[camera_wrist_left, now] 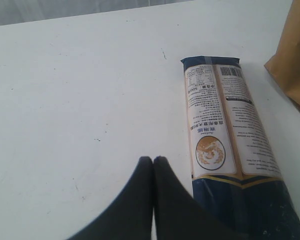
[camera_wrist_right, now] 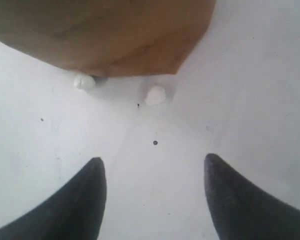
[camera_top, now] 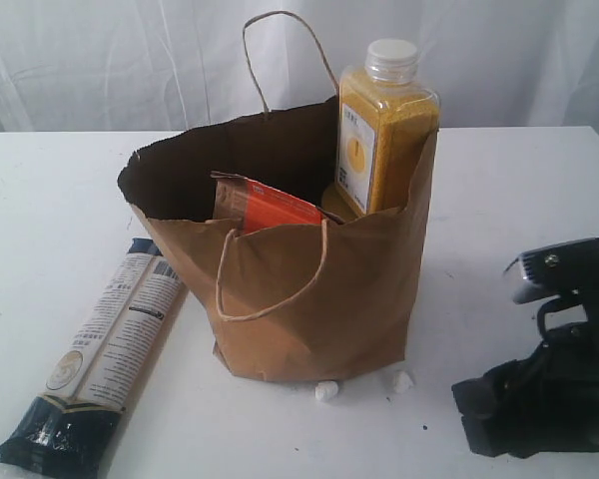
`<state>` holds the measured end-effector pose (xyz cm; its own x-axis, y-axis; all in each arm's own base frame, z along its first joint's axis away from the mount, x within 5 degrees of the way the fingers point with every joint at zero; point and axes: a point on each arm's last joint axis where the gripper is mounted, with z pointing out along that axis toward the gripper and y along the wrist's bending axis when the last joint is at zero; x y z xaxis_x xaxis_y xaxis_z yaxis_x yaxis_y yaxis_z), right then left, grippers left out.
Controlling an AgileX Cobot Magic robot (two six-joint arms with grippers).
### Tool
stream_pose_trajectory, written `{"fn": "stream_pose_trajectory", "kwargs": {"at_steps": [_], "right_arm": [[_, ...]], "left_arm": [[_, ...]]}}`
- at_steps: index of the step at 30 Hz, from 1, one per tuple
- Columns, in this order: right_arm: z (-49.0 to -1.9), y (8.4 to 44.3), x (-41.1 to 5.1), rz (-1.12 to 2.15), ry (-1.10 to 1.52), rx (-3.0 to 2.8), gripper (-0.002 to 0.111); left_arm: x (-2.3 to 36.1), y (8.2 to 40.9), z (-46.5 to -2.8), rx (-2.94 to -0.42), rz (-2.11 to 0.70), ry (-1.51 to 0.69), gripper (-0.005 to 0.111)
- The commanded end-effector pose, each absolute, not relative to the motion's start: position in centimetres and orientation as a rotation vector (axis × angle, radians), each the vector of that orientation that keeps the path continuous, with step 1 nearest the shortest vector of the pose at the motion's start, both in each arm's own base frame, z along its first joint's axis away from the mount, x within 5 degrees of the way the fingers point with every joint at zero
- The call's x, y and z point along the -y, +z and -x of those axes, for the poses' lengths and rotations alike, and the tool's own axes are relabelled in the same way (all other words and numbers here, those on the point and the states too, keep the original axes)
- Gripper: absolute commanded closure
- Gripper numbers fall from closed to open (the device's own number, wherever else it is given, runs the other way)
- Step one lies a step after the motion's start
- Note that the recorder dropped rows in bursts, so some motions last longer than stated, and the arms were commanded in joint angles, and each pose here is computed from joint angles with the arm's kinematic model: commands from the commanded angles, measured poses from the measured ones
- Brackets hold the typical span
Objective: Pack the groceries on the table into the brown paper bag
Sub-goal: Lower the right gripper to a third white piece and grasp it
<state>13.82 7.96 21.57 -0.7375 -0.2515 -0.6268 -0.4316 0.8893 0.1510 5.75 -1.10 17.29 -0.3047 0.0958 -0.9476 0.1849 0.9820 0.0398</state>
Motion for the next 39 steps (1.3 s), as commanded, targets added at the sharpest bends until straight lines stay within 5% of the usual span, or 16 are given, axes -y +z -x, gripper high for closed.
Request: {"fn": "stream_pose_trajectory", "kwargs": {"at_steps": [1, 39], "right_arm": [[-15.1, 20.1, -8.4, 0.512, 0.359, -2.468, 0.054], [-21.6, 14.8, -13.3, 0.663, 0.272, -2.584, 0.050]], "left_arm": [[1.1, 17.2, -5.7, -1.885, -0.196, -0.095, 0.107], [1.1, 17.2, -5.7, -1.885, -0.196, -0.095, 0.107]]}}
